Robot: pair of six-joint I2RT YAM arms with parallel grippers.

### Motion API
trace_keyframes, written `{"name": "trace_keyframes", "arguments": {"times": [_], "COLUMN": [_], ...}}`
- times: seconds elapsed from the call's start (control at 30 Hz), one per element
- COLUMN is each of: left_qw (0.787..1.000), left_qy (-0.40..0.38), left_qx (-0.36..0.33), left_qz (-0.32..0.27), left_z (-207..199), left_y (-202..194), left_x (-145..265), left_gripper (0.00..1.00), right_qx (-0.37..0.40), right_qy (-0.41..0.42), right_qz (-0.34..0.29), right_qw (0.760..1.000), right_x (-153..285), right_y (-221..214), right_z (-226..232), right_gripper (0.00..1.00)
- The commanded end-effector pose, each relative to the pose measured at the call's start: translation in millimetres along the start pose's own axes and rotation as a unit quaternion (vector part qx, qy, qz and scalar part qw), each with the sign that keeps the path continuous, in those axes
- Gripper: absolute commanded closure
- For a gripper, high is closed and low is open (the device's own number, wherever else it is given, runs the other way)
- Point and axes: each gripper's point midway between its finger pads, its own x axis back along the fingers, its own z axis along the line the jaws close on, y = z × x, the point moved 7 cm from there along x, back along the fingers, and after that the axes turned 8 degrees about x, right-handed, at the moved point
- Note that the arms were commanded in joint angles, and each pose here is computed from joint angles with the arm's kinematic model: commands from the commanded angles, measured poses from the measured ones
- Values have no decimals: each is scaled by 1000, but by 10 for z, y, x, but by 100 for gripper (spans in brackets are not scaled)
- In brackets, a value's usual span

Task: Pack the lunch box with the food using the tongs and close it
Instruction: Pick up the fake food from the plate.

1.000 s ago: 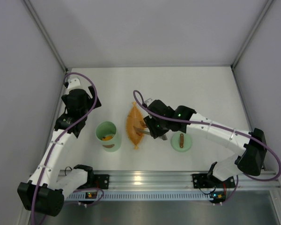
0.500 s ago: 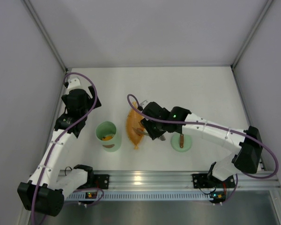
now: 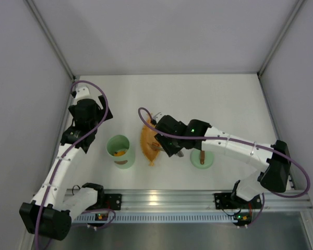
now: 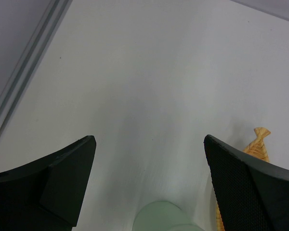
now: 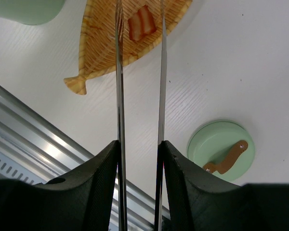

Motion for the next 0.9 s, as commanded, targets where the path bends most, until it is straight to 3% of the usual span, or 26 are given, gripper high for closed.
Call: {"name": "trace_keyframes", "arguments": {"times": [0.0,0.87], "left_qw": [1000,1000], "left_qy": [-4,-5], "left_qx": [13,13], "left_qz": [-21,-23], "left_z": [-41,-41], "left_y": [146,154], "left_x": [30,37], "left_gripper": [1,1], "right_qx": [11,55], "right_qy": [-6,-13], "right_qz": [-21,15], "right_qw": [1000,998], "right_x": [170,71], "right_y": [131,140], "right_z": [22,124], "right_gripper": [60,61]}}
